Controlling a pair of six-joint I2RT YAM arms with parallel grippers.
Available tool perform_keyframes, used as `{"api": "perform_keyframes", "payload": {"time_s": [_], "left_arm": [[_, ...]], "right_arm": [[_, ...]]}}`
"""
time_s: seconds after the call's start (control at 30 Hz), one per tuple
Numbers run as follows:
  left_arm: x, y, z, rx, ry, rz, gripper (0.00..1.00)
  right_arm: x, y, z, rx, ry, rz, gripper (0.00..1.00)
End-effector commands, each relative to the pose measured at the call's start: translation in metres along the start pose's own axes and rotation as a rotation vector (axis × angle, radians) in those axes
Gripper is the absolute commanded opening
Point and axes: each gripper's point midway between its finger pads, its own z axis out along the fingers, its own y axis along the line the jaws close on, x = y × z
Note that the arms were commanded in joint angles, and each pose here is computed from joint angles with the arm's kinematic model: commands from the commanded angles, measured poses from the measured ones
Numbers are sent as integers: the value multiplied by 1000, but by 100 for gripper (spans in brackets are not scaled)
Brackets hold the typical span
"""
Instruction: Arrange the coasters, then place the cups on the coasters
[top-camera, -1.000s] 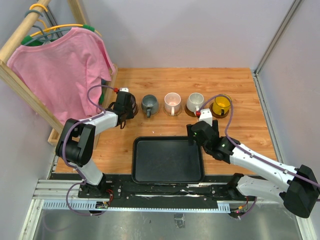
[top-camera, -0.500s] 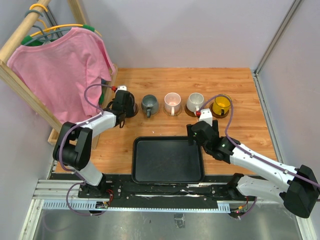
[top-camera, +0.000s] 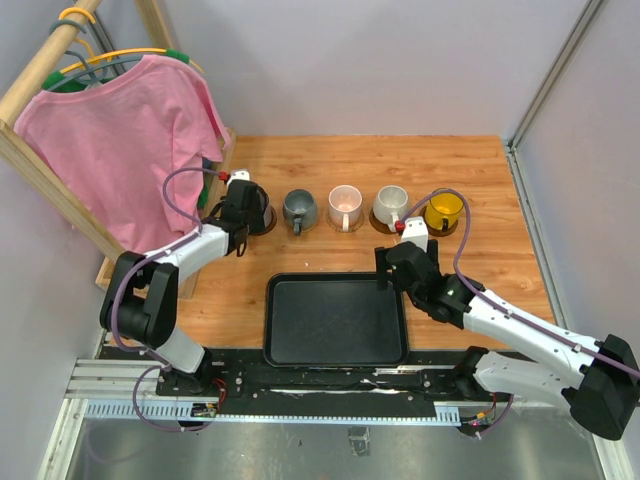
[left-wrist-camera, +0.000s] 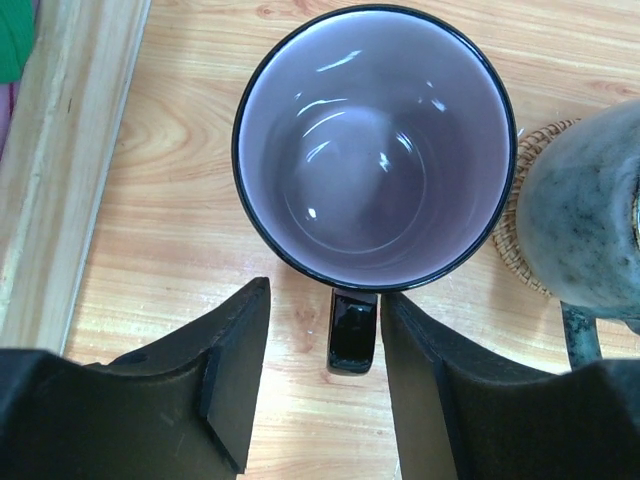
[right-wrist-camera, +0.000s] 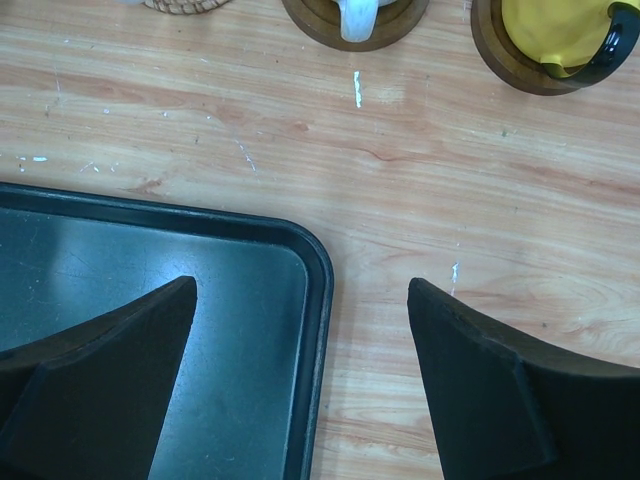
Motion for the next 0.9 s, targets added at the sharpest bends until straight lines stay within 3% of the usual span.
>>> {"api": "perform_keyframes", "payload": {"time_s": [0.0,0.5,0.87], "left_arm": [[0,6,-8,-21,-11,-9,52],[4,13,-17,-36,-4,-16,52],[-10,0,-41,65,-28,-47,55]], "right_arm": [[-1,-2,-1,3,-2,29,88],[0,2,1,-8,12,29,88],[-9,-10,-3,49,-23,26,88]]}}
